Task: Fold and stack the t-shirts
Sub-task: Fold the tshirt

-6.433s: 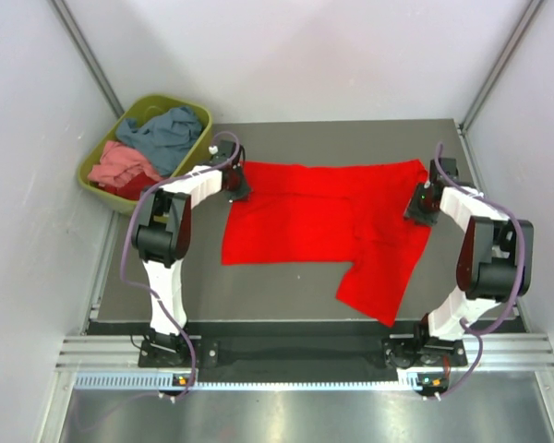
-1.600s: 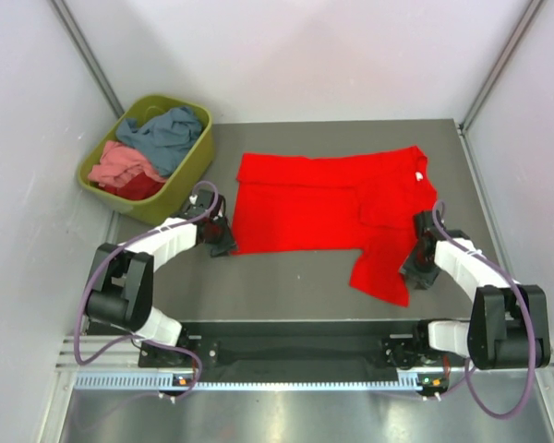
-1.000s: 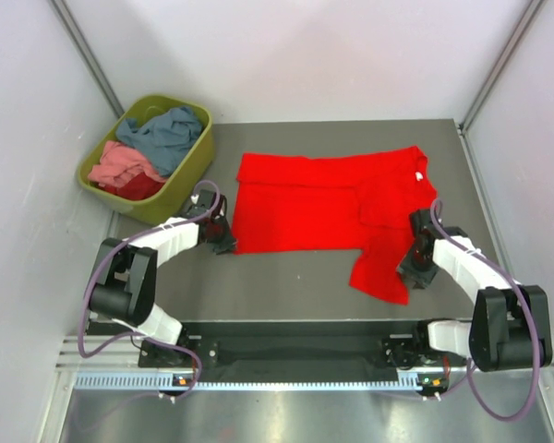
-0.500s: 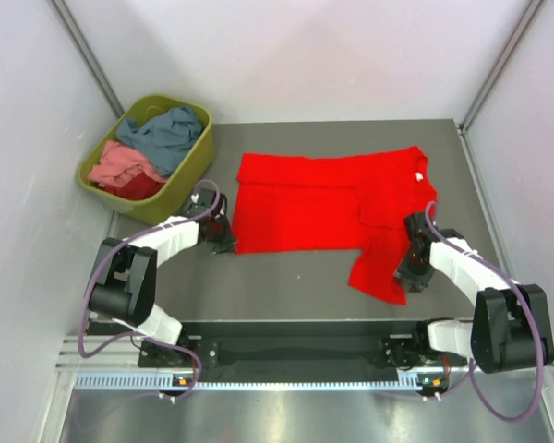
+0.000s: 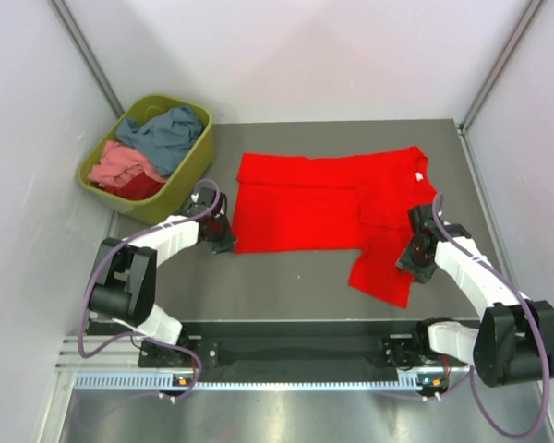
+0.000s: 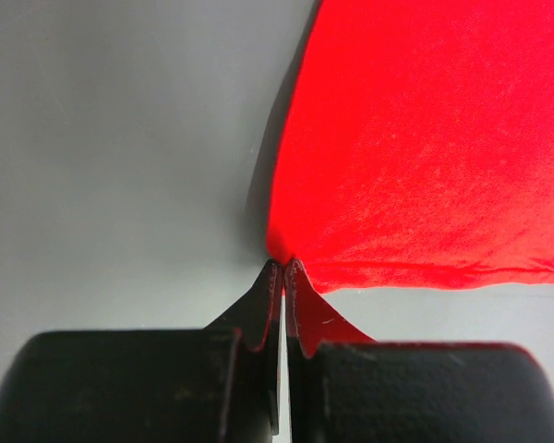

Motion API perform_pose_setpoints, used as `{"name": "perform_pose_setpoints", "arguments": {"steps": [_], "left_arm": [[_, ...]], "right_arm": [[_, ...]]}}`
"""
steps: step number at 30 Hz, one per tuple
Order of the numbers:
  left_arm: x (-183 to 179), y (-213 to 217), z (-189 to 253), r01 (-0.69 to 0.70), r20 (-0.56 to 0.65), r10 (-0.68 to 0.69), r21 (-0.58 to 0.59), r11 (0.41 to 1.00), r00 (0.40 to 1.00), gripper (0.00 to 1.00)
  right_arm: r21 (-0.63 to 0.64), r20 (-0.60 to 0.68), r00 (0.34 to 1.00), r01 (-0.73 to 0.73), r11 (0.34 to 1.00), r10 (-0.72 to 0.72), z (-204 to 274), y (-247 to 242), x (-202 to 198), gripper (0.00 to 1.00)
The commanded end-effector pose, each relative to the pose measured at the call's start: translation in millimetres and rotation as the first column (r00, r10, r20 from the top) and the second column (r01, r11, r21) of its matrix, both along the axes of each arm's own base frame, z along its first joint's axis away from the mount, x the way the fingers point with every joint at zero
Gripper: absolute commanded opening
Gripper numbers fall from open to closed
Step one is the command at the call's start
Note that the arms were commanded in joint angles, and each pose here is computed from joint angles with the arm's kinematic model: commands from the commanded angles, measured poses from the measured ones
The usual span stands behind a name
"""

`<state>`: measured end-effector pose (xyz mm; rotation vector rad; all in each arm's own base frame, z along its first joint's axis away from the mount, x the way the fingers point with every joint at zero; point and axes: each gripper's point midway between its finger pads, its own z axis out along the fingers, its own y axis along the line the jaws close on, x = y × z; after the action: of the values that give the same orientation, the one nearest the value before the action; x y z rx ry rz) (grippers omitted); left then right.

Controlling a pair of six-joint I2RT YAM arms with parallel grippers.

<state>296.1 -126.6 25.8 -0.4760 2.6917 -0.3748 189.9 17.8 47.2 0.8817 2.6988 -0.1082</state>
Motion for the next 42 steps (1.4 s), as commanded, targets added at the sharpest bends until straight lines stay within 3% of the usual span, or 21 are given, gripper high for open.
{"name": "perform_pose_setpoints", "arguments": {"steps": [1, 12, 14, 16, 25, 37, 42], "left_arm": [[7.3, -3.3, 10.9, 0.016, 0.029, -0.016, -0.005, 1.0, 0.999, 0.0], [10.1, -5.4, 13.4, 0.014, 0.038, -0.013, -0.017, 1.0, 0.999, 0.0], [10.2, -4.1, 14.2, 0.01, 0.037, -0.01, -0.009, 1.0, 0.999, 0.0], [11.3, -2.2, 17.6, 0.003, 0.042, -0.003, -0.001, 1.0, 0.999, 0.0], [36.7, -1.2, 57.5, -0.023, 0.117, 0.021, 0.015, 1.0, 0.993, 0.0], [104.2, -5.7, 60.6, -0.047, 0.11, 0.036, 0.102, 0.994, 0.993, 0.0], [133.3, -11.4, 54.5, -0.057, 0.091, 0.046, 0.122, 0.991, 0.995, 0.0]], "right_arm": [[0.003, 0.007, 1.0, -0.007, 1.0, 0.007, 3.1, 1.9, -3.5, 0.4], [0.032, -0.091, 0.996, 0.006, 0.999, -0.003, -48.8, 7.4, -19.8, 0.38], [0.021, -0.089, 0.996, 0.008, 1.0, -0.006, -49.8, 5.2, -19.6, 0.25], [0.013, -0.053, 0.999, 0.005, 1.0, -0.004, -44.1, 3.5, -15.7, 0.0], [-0.002, 0.118, 0.992, -0.054, 0.999, 0.053, 8.6, 4.5, 28.2, 0.0], [-0.081, 0.22, 0.956, -0.178, 0.981, 0.192, 58.6, 5.7, 115.5, 0.0], [-0.058, 0.242, 0.944, -0.216, 0.975, 0.224, 60.8, 6.5, 156.2, 0.0]]}}
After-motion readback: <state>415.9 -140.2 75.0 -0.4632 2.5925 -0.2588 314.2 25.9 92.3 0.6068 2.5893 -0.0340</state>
